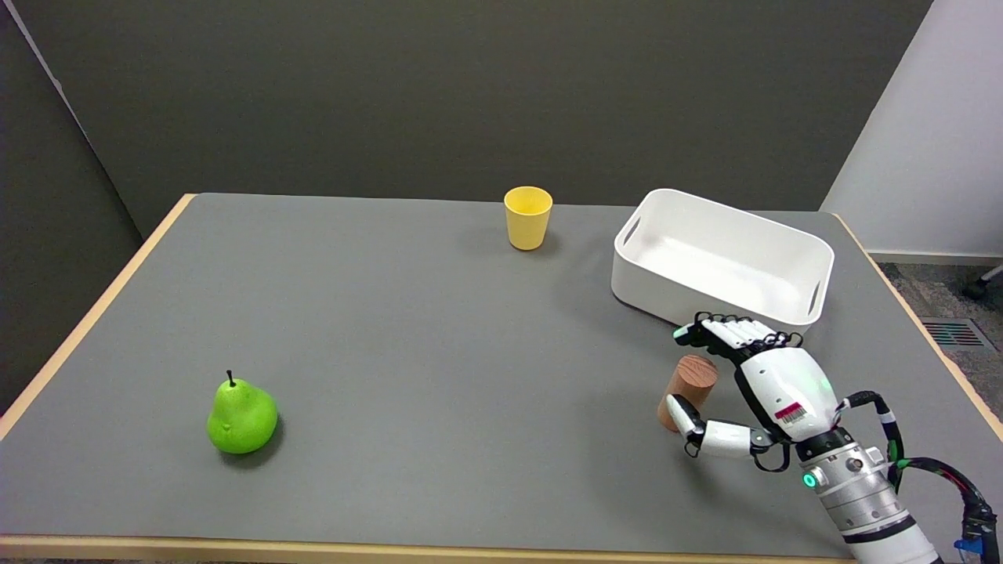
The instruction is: Pick up the wooden cylinder.
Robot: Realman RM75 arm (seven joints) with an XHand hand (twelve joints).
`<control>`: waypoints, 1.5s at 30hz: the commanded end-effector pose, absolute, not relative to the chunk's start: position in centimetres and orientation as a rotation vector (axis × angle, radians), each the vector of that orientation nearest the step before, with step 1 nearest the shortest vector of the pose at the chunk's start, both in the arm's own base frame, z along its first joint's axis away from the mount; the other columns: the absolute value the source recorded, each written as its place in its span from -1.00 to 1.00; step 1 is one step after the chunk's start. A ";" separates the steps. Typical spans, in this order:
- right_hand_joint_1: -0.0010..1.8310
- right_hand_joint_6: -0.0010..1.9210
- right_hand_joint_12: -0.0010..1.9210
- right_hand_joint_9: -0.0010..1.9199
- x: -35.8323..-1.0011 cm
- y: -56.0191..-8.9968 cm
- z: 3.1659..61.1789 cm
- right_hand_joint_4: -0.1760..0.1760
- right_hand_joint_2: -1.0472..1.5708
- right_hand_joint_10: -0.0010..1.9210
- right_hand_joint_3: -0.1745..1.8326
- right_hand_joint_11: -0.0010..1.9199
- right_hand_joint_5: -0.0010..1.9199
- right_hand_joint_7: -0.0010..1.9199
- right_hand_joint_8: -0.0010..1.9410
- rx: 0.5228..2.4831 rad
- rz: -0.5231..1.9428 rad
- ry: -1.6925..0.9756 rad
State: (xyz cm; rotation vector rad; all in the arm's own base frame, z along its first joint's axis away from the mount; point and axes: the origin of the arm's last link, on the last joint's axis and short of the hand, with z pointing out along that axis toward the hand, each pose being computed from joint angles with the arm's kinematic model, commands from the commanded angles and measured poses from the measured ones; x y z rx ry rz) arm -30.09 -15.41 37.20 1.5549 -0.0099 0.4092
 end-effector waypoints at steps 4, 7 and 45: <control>-0.32 -0.04 0.80 -0.43 -31.1 -15.3 37.6 0.12 0.31 0.23 0.04 -0.47 -0.53 -0.37 -0.24 1.528 0.382 -0.033; -0.30 -0.02 0.80 -0.43 -31.1 -15.3 37.7 0.10 0.30 0.23 0.06 -0.47 -0.51 -0.36 -0.24 1.527 0.382 -0.031; 0.06 0.54 1.00 0.17 -28.3 -18.5 37.3 0.68 0.46 1.00 -0.08 -0.34 -0.16 0.05 1.00 1.643 0.409 0.139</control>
